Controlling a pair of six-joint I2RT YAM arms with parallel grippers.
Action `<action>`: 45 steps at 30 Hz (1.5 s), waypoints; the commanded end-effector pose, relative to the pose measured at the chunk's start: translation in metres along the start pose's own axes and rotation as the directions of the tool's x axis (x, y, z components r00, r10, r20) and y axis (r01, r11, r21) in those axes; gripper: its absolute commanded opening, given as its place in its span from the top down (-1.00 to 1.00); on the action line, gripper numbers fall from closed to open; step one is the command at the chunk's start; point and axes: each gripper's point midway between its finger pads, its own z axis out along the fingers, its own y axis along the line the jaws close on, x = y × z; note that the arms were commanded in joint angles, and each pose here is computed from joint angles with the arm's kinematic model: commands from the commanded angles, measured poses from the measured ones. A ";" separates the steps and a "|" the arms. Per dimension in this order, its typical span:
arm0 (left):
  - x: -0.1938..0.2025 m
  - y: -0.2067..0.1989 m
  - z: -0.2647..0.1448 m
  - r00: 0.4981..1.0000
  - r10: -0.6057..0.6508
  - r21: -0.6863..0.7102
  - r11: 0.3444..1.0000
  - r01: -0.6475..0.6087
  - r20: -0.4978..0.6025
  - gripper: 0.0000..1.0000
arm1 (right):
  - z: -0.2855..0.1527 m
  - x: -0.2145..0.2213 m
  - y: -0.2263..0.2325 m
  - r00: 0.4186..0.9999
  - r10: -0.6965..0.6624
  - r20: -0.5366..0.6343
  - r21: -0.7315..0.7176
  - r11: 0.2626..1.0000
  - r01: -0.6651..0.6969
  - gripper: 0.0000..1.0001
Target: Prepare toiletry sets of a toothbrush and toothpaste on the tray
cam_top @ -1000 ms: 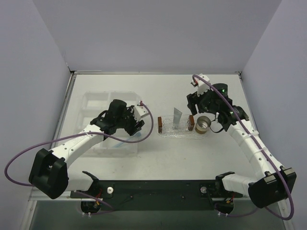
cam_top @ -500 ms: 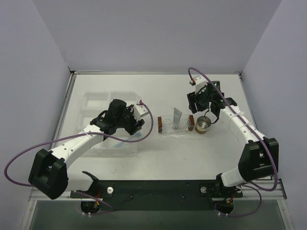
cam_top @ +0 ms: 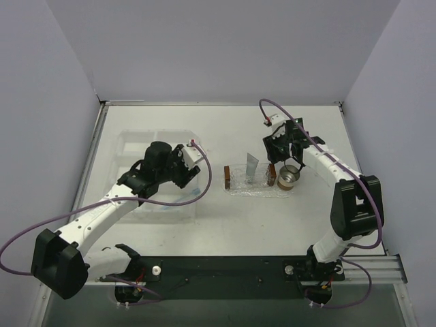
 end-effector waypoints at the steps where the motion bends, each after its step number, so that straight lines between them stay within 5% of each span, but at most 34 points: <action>1: -0.012 0.011 -0.007 0.999 0.032 -0.059 0.998 -0.030 0.043 -0.29 | -0.001 -0.006 -0.007 1.000 -0.019 0.018 0.022 1.000 0.019 0.11; 30: 0.000 0.012 -0.007 0.999 0.043 -0.072 0.997 -0.041 0.019 -0.29 | -0.002 0.020 0.001 0.999 -0.030 -0.029 0.002 1.000 0.030 0.24; 45: 0.012 0.030 0.004 0.996 0.047 -0.127 0.990 -0.055 -0.069 -0.29 | -0.045 -0.054 -0.023 0.988 -0.054 0.145 0.111 0.993 0.038 -0.07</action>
